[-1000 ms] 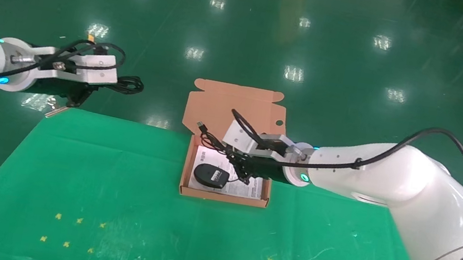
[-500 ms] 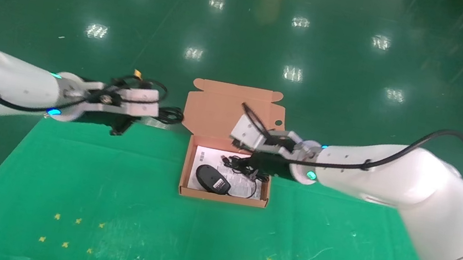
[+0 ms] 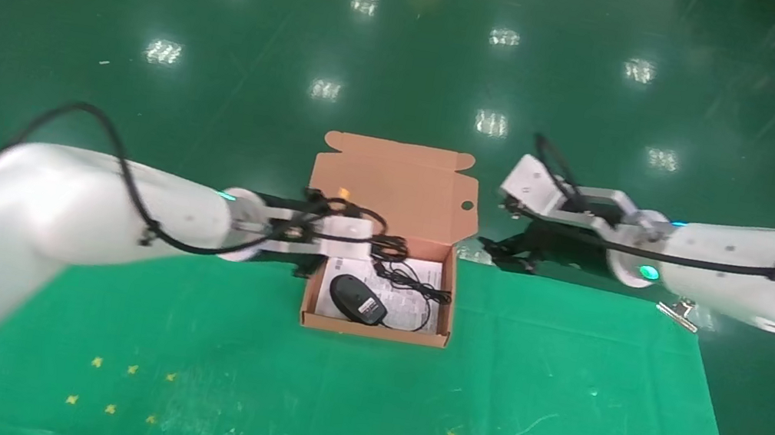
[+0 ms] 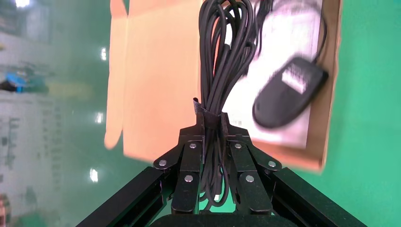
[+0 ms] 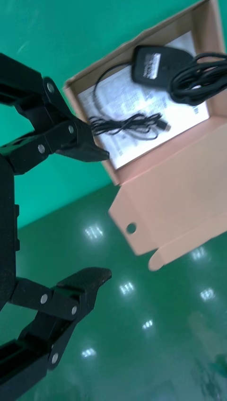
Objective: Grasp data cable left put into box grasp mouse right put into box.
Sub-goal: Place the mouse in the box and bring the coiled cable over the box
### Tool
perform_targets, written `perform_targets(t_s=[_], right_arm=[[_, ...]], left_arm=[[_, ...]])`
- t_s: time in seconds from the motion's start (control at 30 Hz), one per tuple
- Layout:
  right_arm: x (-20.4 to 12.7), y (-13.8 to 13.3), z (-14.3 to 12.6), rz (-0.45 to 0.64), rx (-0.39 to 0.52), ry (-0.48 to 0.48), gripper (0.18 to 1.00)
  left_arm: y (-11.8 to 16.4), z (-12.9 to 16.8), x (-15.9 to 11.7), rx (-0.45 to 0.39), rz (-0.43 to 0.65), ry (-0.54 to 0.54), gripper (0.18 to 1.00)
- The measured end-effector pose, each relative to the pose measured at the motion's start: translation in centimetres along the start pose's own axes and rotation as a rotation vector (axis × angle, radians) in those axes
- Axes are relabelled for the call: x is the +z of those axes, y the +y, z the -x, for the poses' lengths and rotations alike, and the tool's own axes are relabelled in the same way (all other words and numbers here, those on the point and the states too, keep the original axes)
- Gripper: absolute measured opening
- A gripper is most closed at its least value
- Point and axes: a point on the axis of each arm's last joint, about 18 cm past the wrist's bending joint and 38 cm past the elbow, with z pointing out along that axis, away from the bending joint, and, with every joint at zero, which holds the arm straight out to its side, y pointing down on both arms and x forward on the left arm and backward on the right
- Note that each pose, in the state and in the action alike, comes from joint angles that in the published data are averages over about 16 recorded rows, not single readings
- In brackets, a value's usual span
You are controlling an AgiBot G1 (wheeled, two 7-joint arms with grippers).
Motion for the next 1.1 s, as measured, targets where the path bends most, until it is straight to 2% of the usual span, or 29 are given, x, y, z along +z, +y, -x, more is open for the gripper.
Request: perform_targets(t_s=[0.37,0.57,0.93,1.1], right_arm=[[-3.5,1.1,-0.9,0.008,0.000,0.033,0.917],[-4.2,1.1,-0.9,0.009,-0.003,0.041,0.975],[-4.2,1.2,-0.8,0.010,-0.004,0.040,1.001],[-4.4,0.9,-1.1,0.004,-0.006,0.047,1.001]], left_arm=[[-2.6,-1.4,2.6,0.010,-0.078,-0.010,0.236],[-3.0,-1.5,2.9,0.004,-0.099,-0.023,0.237],[-2.9,-1.4,2.8,-0.001,-0.103,-0.029,0.267],[-2.5,-0.5,2.2,-0.013,-0.104,-0.046,0.313]])
